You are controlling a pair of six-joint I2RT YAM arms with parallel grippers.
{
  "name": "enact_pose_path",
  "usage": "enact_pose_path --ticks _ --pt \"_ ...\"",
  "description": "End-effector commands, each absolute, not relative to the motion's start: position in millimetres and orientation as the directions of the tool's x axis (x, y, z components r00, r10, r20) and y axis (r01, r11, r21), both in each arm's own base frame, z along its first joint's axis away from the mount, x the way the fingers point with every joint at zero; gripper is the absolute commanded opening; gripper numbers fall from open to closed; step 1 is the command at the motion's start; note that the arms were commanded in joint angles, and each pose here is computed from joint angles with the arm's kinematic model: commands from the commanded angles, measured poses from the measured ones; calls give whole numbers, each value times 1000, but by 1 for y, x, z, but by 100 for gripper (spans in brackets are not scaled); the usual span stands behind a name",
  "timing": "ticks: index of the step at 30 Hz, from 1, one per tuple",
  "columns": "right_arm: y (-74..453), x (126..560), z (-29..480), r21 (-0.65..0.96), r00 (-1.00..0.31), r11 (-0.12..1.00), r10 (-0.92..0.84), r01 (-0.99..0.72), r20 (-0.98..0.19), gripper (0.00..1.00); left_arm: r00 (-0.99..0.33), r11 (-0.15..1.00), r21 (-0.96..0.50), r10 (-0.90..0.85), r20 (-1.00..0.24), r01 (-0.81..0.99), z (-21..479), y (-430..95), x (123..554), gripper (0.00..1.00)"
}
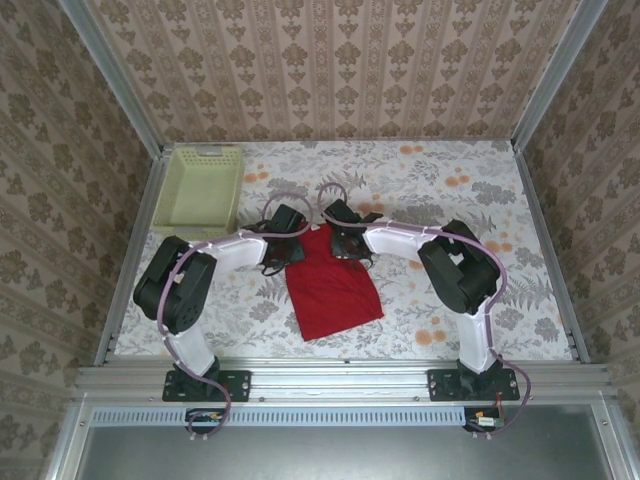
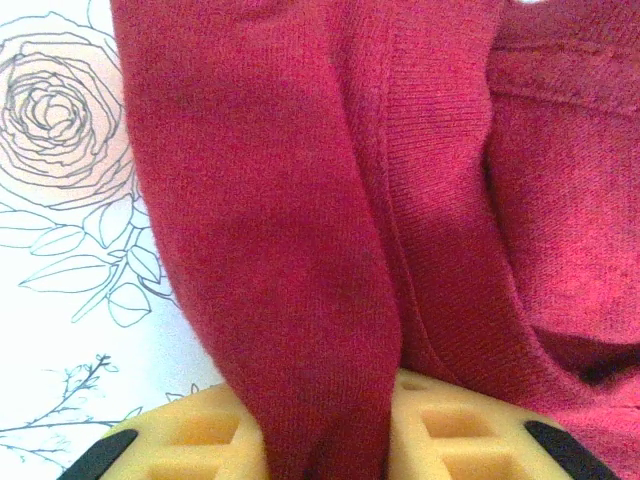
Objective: Fold the inside-out t-shirt
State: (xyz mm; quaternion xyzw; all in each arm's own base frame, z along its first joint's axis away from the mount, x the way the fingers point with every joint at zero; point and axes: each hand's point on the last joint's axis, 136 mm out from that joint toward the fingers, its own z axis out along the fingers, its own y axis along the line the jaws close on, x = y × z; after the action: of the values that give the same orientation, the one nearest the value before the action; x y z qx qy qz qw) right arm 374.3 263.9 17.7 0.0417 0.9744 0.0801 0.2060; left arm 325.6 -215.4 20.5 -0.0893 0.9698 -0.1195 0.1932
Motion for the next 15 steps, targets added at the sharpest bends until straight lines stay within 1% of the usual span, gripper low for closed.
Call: enact_pose_path --ticks 1,3,7,13,15 --pt "295 317 -30 401 -982 913 135 71 -133 18 -945 894 -445 -193 -265 -58 9 -256 305 20" --pt "293 318 -21 464 -977 882 165 85 -135 13 -941 884 -464 -200 -272 -54 12 -252 303 14" --pt "297 313 10 558 -969 827 183 62 -163 0 -939 862 -507 -185 -291 -12 25 -255 298 5" --pt "282 325 64 692 -928 719 295 59 -227 0 -911 834 -551 -198 -361 37 59 -253 298 2" --pt "273 331 82 710 -912 703 318 44 -259 0 -900 824 -564 -206 -384 51 72 -251 301 1"
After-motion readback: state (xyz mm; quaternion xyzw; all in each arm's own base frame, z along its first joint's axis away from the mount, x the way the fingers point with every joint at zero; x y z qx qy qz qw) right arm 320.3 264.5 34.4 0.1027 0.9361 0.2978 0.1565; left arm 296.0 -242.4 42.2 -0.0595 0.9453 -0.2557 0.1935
